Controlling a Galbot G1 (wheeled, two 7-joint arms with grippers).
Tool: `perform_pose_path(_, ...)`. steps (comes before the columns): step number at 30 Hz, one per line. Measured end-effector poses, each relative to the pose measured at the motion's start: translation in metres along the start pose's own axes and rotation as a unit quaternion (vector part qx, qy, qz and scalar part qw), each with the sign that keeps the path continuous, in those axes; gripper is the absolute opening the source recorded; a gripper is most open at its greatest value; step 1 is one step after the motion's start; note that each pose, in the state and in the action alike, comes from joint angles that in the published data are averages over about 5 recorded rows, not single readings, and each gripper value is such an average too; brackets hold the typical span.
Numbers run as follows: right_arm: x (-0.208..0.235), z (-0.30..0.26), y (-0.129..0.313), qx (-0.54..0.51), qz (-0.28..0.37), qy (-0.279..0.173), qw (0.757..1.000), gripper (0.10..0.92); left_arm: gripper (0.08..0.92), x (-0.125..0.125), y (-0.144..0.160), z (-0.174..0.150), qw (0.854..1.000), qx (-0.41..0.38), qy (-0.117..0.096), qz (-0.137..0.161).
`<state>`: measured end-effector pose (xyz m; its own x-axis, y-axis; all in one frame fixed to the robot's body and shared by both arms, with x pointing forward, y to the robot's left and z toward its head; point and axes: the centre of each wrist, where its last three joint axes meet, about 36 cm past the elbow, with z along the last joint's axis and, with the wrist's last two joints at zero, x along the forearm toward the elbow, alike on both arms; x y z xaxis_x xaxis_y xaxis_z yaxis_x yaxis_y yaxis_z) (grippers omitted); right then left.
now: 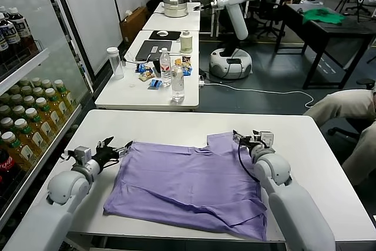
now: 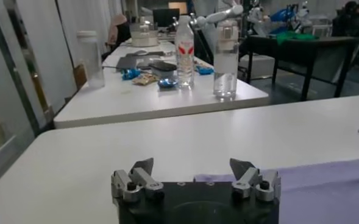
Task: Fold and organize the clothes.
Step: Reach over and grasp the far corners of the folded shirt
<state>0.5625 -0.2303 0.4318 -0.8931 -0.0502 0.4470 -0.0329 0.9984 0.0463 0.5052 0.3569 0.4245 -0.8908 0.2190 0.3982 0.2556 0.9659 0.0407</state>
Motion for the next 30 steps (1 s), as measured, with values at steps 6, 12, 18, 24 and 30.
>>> perform_pose_path(6, -0.017, -0.001, 0.004, -0.004, 0.001, 0.002, 1.0, 0.823, 0.823, -0.02, 0.009, 0.0, 1.0, -0.011, 0.027, 0.0)
perform_pose_path(12, -0.029, 0.002, 0.008, -0.006, 0.005, 0.008, 1.0, 0.823, 0.823, -0.031, 0.017, 0.0, 0.999, -0.013, 0.045, 0.001)
perform_pose_path(18, -0.034, 0.005, 0.012, -0.007, 0.006, 0.014, 1.0, 0.82, 0.823, -0.037, 0.02, 0.0, 0.999, -0.011, 0.053, 0.005)
perform_pose_path(24, -0.037, 0.01, 0.014, -0.011, 0.001, 0.02, 1.0, 0.707, 0.765, -0.039, 0.02, 0.005, 0.998, -0.011, 0.059, 0.008)
perform_pose_path(30, -0.039, 0.011, 0.015, -0.014, -0.003, 0.019, 1.0, 0.535, 0.593, -0.039, 0.019, 0.009, 0.998, -0.01, 0.062, 0.011)
